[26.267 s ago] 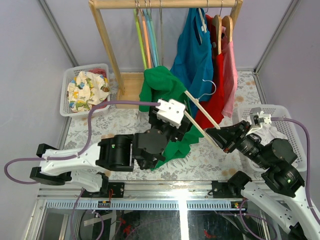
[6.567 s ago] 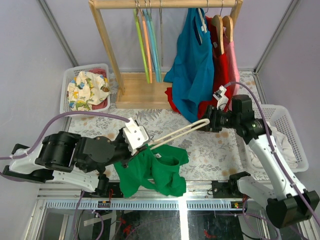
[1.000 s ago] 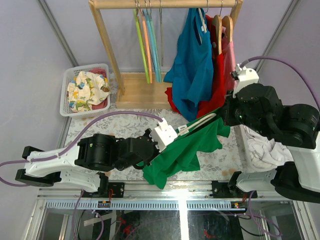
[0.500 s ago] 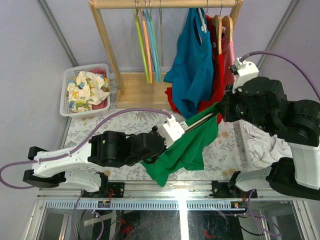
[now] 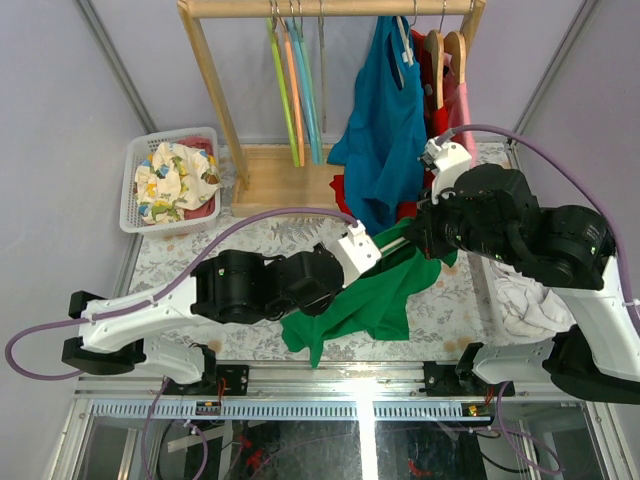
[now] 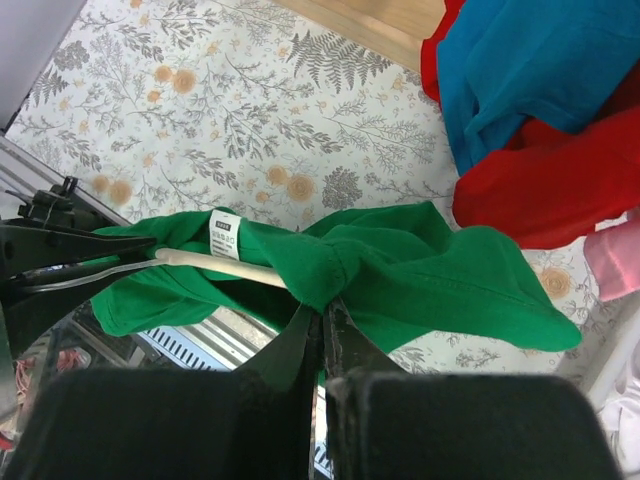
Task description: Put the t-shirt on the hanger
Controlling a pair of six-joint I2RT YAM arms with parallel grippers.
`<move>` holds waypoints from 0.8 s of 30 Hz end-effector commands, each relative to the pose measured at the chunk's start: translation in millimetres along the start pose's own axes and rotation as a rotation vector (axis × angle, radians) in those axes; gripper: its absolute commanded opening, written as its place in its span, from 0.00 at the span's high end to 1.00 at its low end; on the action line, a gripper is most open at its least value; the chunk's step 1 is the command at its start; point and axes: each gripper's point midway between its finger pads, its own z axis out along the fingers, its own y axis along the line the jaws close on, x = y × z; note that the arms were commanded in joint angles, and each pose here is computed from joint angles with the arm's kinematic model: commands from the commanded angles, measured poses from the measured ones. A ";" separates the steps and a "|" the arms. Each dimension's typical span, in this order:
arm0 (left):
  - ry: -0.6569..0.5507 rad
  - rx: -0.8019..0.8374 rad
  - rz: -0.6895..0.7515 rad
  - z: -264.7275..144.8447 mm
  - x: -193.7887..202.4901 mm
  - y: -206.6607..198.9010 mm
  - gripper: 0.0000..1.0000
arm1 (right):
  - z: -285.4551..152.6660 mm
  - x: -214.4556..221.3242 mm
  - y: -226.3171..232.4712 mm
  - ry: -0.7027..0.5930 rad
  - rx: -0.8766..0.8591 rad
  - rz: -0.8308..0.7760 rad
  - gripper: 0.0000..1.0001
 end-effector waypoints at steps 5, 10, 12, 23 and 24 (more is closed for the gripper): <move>-0.080 -0.003 -0.010 -2.6 -32.9 3.6 1.00 | 13.1 -6.5 51.2 -0.032 -0.265 -0.016 1.00; -0.104 -0.021 -0.016 -4.2 -42.1 10.3 1.00 | 1.6 -15.7 65.9 -0.082 -0.359 -0.015 1.00; -0.125 -0.024 -0.019 -6.7 -49.1 12.5 1.00 | 2.8 -15.7 72.2 -0.072 -0.390 -0.018 1.00; -0.304 -0.013 -0.046 -40.6 -72.1 27.7 1.00 | 22.4 -3.5 85.6 0.009 -0.437 -0.055 0.99; -0.325 -0.009 -0.055 -44.7 -72.7 29.2 1.00 | 25.0 1.1 82.9 0.029 -0.423 -0.060 0.94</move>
